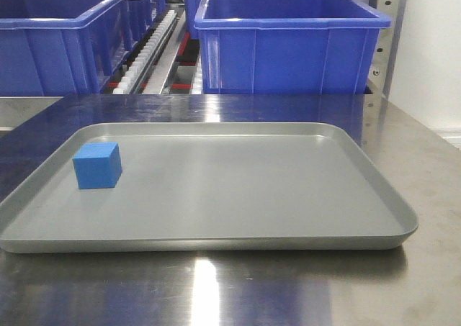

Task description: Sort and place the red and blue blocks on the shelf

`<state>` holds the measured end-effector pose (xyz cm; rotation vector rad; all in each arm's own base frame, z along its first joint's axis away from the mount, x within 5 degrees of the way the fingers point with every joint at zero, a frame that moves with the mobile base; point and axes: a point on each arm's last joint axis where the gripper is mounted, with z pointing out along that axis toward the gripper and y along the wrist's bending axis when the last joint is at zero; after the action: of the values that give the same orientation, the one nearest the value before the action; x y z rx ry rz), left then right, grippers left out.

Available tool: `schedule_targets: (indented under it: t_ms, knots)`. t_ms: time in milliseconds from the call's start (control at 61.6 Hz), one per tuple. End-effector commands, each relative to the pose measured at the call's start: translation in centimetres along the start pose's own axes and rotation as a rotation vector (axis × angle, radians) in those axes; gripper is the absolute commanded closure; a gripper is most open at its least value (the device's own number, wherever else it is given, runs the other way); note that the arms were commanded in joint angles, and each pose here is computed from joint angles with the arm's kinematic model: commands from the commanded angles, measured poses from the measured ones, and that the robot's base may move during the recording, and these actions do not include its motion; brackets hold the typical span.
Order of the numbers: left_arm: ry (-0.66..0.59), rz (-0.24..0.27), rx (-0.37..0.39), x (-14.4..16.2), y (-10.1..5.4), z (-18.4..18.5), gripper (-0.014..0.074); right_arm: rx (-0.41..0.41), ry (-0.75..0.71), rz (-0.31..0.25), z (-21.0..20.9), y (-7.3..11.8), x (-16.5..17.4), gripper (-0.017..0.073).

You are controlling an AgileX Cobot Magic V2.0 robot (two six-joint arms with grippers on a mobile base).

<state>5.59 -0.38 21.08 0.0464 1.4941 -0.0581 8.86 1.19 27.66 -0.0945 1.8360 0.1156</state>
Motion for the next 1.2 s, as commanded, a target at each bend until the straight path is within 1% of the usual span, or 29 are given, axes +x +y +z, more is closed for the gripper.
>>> schedule_targets:
  t_ms: [0,1054,1087,1135,1184]
  knots:
    - [-0.072,-0.008,-0.008,0.11,0.1,-0.08,0.047,0.008,-0.106,-0.005,-0.29,-0.05,-1.58,0.047]
    - [-0.072,-0.008,-0.004,0.11,0.08,-0.08,0.047,0.008,-0.105,-0.005,-0.29,-0.05,-1.57,0.047]
    - [-0.072,0.006,0.0,0.11,0.05,-0.08,0.047,0.008,-0.105,-0.005,-0.29,-0.05,-1.57,0.047]
    - [-0.07,0.041,0.007,0.02,0.0,-0.04,0.047,0.008,-0.105,-0.005,-0.29,-0.05,-1.57,0.047]
    - [-0.07,0.048,0.013,-0.17,-0.05,0.0,0.047,0.008,-0.105,-0.005,-0.29,-0.05,-1.57,0.047]
